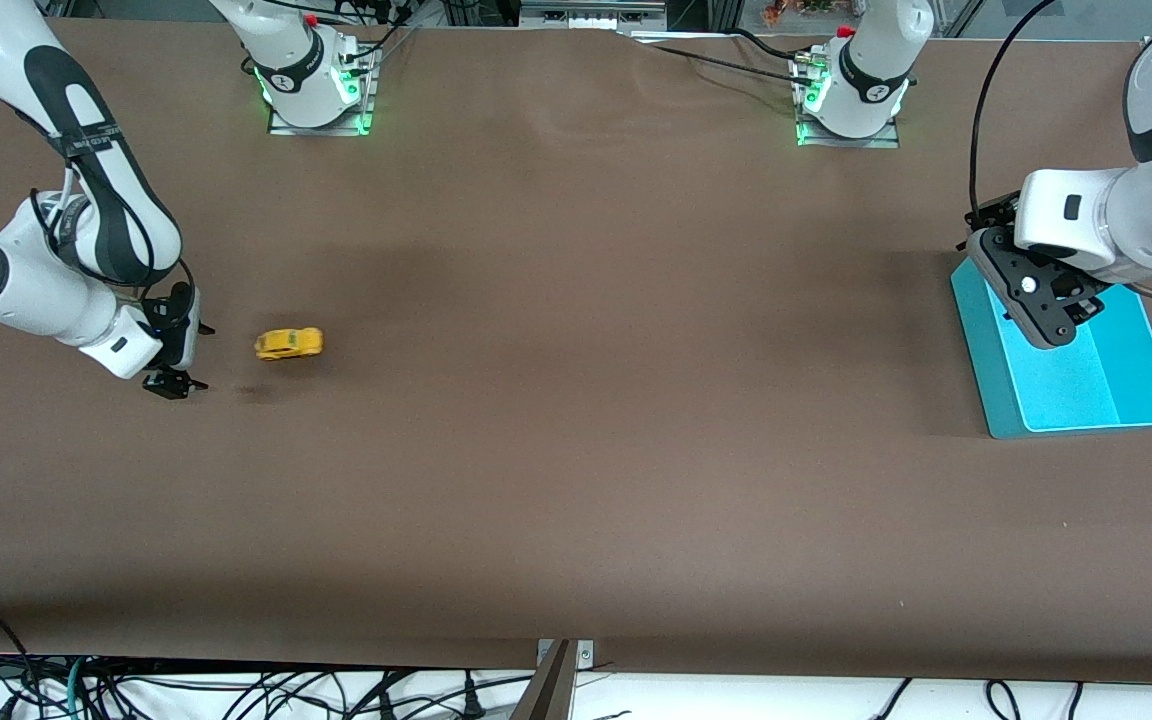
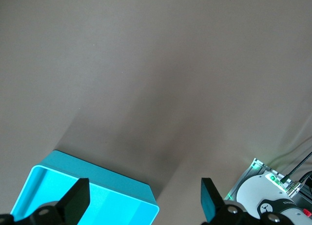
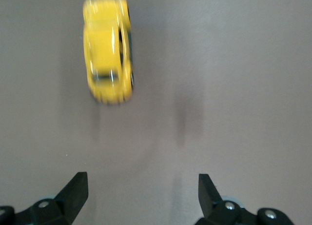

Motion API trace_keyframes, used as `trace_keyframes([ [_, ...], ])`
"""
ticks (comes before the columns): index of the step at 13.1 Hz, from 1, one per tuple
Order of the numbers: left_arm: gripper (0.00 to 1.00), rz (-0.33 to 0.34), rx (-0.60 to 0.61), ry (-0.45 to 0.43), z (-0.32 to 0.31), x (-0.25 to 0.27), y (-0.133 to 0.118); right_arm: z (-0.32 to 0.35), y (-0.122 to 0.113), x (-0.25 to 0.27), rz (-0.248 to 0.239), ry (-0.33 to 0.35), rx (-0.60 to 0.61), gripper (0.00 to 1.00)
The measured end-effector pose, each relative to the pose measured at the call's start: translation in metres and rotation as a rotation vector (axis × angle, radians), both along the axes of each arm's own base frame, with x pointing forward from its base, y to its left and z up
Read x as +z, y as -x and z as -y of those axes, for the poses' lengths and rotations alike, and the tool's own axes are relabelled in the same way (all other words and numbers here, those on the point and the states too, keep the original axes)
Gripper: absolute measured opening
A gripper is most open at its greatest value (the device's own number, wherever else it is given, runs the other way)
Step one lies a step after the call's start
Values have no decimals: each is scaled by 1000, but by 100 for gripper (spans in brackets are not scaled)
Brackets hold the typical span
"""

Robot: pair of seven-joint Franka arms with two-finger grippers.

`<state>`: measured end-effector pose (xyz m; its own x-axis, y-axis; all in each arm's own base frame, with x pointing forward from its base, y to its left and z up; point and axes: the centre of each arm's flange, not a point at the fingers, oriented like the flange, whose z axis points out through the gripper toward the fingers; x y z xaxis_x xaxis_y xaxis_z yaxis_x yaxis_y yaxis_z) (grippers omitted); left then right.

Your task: Wind and store yellow beetle car

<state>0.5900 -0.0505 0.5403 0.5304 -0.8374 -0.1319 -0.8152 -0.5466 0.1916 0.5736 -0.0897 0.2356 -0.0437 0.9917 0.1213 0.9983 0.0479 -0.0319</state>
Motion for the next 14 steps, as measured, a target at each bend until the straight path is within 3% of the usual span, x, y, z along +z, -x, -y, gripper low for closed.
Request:
trace_keyframes([
  [3, 100, -28, 3, 0, -2, -16, -5, -20, -21, 70, 23, 13, -36, 100],
  [6, 100, -64, 8, -1, -6, -38, -12, -51, -26, 171, 135, 54, -29, 100],
  [7, 100, -79, 6, -1, -5, -44, -13, -65, -20, 203, 144, 67, -55, 100],
  [10, 100, -145, 3, -5, -5, -74, -8, -99, 7, 287, 161, 99, -239, 100],
  [12, 100, -203, -1, -9, -5, -99, 1, -108, 22, 314, 164, 105, -389, 100],
  [14, 100, -230, -45, 5, -6, -123, 8, -114, 33, 326, 135, 104, -593, 100],
])
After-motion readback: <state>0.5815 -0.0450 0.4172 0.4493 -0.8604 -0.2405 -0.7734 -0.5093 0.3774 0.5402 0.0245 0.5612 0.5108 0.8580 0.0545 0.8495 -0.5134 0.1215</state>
